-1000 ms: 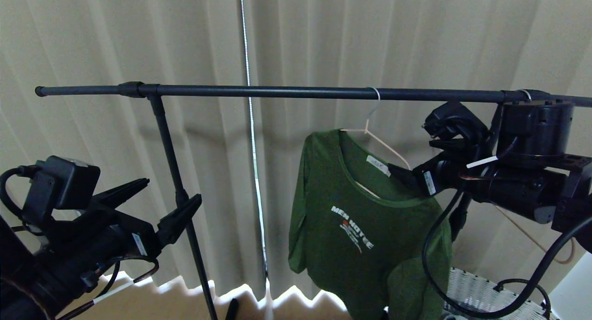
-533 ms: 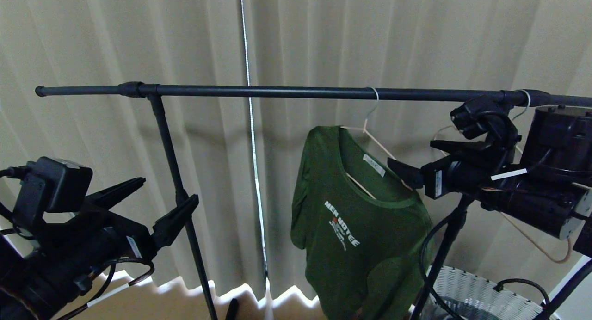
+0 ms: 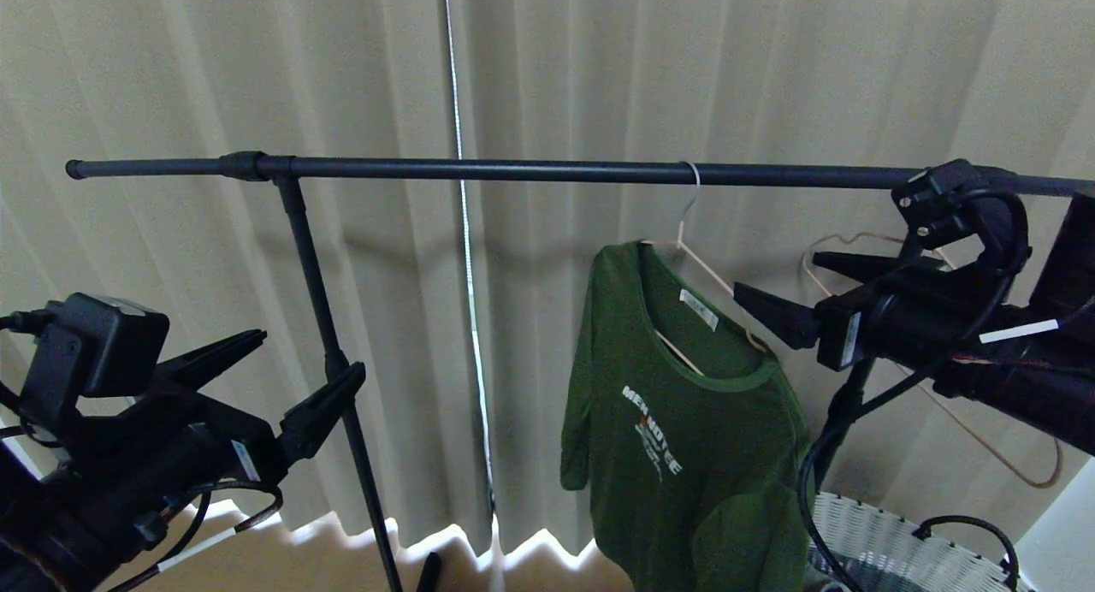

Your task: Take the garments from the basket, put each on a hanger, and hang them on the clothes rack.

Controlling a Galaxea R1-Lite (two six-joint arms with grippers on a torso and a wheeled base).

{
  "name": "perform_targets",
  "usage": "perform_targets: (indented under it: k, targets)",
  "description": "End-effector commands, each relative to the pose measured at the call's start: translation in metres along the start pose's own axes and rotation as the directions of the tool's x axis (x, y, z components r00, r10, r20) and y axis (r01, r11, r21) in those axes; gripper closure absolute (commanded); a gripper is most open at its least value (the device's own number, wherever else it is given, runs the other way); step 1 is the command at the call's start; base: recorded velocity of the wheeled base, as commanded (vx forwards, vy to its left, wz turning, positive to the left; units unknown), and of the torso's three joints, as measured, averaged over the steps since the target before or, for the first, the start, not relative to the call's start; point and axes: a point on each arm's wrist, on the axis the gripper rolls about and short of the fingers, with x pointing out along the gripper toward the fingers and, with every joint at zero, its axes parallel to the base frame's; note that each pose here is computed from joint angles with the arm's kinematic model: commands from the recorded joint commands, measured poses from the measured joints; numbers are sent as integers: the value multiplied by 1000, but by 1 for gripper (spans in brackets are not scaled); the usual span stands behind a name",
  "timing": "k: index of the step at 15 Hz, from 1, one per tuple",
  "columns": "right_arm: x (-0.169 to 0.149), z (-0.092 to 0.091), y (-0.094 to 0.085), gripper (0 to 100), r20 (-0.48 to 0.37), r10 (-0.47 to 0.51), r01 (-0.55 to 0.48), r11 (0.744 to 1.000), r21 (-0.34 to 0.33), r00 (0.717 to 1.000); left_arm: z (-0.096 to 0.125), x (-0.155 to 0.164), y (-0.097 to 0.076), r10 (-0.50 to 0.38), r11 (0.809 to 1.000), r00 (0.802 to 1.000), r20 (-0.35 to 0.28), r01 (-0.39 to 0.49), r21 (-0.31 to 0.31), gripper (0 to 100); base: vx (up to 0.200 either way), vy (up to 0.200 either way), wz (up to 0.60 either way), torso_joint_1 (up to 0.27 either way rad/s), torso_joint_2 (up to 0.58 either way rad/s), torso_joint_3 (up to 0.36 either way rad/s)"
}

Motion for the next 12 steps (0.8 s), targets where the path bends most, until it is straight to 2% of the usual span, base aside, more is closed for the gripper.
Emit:
perform_targets:
  k: [1, 6, 9, 12]
  targets:
    - [-13, 2, 0, 0, 22, -1, 1, 1000, -1, 1000, -2, -2, 0, 1, 1000, 1000, -4, -1, 13, 0, 0, 0, 0, 0, 0, 0]
    - [-37, 6, -3, 0, 61, -20, 21, 1000, -13, 998, -5, -5, -1, -4, 1000, 1000, -16, 4, 26, 0, 0, 0, 0, 0, 0, 0]
    - [-67, -4, -11, 0, 76, -67, 76, 989, -127, 995, -3, -17, 0, 0, 998, 1000, 10, 0, 70, 0, 0, 0, 0, 0, 0, 0]
    - [-76, -7, -18, 0, 81, -106, 116, 983, -139, 991, 4, -27, 2, 5, 997, 998, 55, -10, 81, 0, 0, 0, 0, 0, 0, 0]
